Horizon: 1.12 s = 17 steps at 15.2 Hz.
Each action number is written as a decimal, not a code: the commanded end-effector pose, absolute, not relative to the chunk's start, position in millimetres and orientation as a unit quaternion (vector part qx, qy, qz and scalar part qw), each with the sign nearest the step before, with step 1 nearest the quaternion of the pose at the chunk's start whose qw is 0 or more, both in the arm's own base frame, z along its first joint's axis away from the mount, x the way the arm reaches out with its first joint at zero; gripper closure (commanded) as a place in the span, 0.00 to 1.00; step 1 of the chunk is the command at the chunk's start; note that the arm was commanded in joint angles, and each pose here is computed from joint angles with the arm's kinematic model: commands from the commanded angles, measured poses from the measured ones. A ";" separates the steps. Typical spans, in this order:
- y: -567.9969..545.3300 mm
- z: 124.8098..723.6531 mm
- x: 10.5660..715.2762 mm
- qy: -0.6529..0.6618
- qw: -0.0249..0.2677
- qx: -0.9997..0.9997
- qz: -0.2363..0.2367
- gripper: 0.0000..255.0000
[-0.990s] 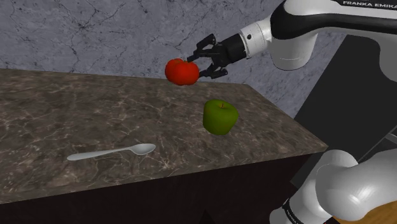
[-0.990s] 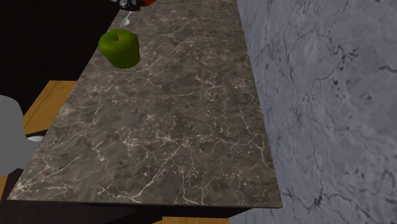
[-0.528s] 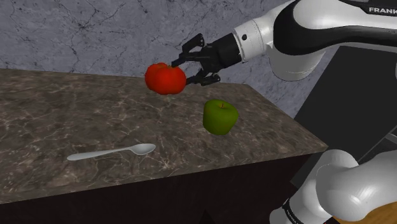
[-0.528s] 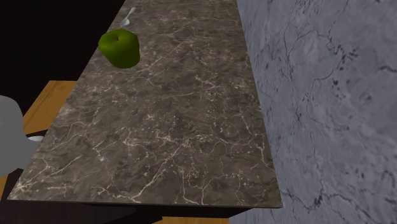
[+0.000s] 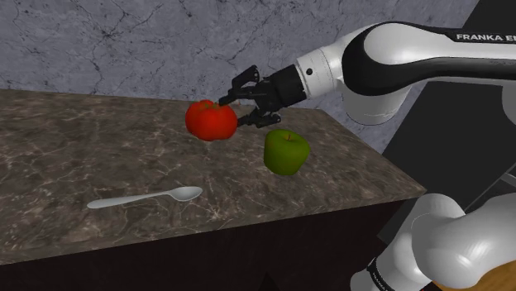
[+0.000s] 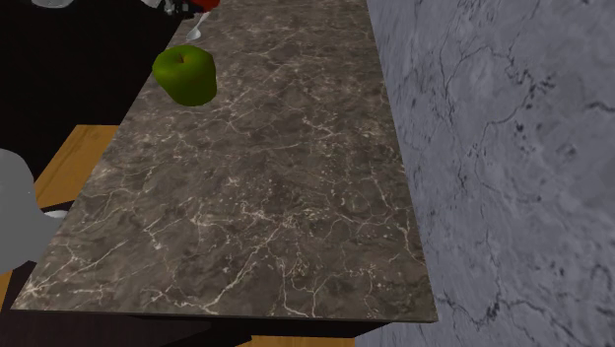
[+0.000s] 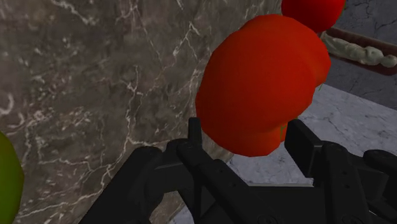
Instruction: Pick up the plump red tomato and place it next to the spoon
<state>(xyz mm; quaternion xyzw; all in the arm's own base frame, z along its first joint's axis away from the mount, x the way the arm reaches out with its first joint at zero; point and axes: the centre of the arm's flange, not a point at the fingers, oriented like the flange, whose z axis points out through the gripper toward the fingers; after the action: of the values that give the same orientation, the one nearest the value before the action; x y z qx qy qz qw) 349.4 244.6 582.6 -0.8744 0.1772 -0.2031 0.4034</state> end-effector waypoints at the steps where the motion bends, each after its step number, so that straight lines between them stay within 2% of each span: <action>1: 245.1 572.1 349.7 0.177 0.403 -0.874 -0.203 1.00; 17: 245.1 484.8 349.7 0.177 0.403 -0.874 -0.203 1.00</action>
<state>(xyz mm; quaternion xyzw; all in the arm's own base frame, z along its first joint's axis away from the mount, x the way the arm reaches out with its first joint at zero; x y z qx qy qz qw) 348.1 251.8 517.4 -0.8632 0.1680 -0.2271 0.4184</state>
